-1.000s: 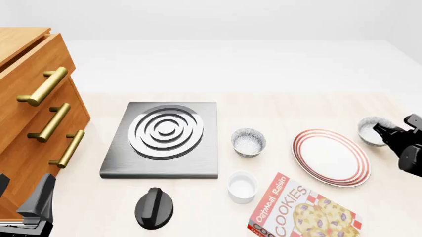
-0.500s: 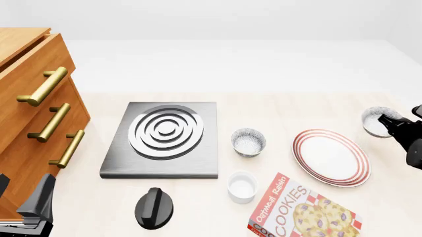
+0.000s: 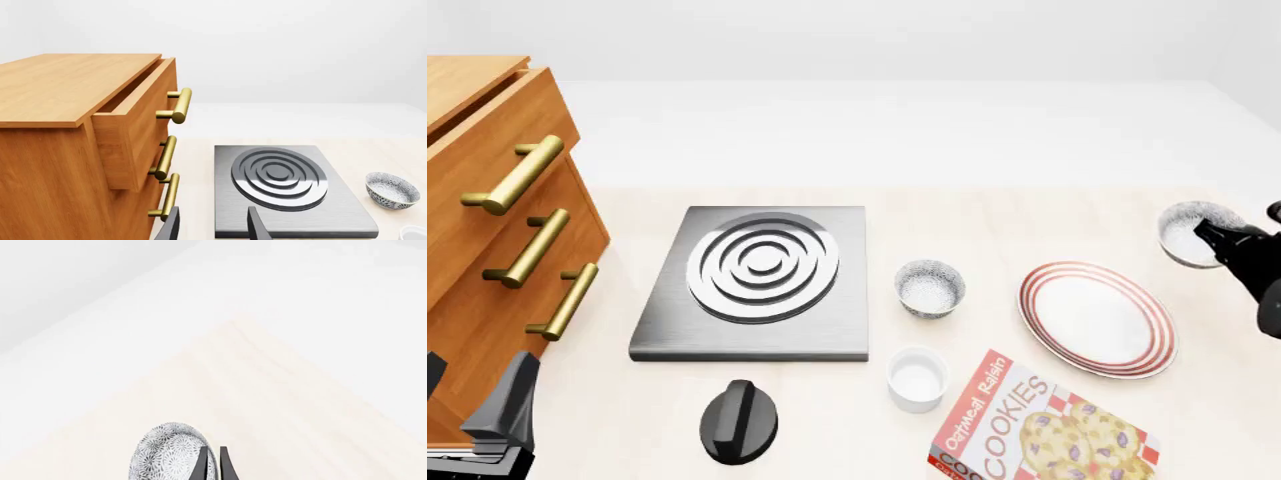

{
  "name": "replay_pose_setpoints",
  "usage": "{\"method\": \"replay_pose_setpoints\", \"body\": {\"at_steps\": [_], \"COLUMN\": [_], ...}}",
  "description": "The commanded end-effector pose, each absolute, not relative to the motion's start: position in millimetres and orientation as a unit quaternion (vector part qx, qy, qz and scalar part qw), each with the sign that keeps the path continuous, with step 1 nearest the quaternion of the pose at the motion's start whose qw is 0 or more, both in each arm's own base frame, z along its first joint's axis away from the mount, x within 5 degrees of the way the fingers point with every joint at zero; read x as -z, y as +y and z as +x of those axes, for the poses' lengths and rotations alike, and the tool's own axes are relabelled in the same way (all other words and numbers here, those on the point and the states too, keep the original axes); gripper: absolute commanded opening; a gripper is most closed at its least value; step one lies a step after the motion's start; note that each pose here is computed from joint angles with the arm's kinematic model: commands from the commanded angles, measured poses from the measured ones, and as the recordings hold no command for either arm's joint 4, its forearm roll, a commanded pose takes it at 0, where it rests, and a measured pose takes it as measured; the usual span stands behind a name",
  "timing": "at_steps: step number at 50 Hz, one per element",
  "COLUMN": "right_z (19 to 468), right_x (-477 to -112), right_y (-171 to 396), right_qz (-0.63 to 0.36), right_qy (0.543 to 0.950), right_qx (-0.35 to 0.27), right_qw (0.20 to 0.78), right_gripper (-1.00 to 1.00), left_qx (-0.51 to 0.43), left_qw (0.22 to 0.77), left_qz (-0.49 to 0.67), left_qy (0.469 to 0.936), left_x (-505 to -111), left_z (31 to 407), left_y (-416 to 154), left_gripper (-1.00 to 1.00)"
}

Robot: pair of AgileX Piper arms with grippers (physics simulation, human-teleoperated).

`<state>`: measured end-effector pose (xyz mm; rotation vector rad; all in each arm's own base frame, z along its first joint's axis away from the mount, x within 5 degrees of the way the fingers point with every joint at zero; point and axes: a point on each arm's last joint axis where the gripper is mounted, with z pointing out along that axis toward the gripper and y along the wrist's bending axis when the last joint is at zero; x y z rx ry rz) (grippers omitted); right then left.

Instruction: Pick the akita bowl next to the plate and place it on the plate.

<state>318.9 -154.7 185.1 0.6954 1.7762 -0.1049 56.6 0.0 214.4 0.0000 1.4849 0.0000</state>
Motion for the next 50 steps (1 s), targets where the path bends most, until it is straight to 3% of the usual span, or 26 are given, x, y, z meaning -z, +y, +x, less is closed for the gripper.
{"method": "replay_pose_setpoints", "body": {"at_steps": [1,50], "right_z": [312,283], "right_x": [-199,-224], "right_y": [-146,-103], "right_qz": [0.290,0.244], "right_qy": [0.754,0.755], "right_qx": [0.041,0.023], "right_qw": [0.588,0.608], "right_gripper": [-1.00,-1.00], "left_qx": [0.000,0.000], "left_qw": [0.737,0.737], "left_qz": [0.000,0.000], "left_qy": [0.676,0.676], "left_x": [-214,-214], "left_z": [57,57], "left_y": [0,0], "left_gripper": [1.00,1.00]}}
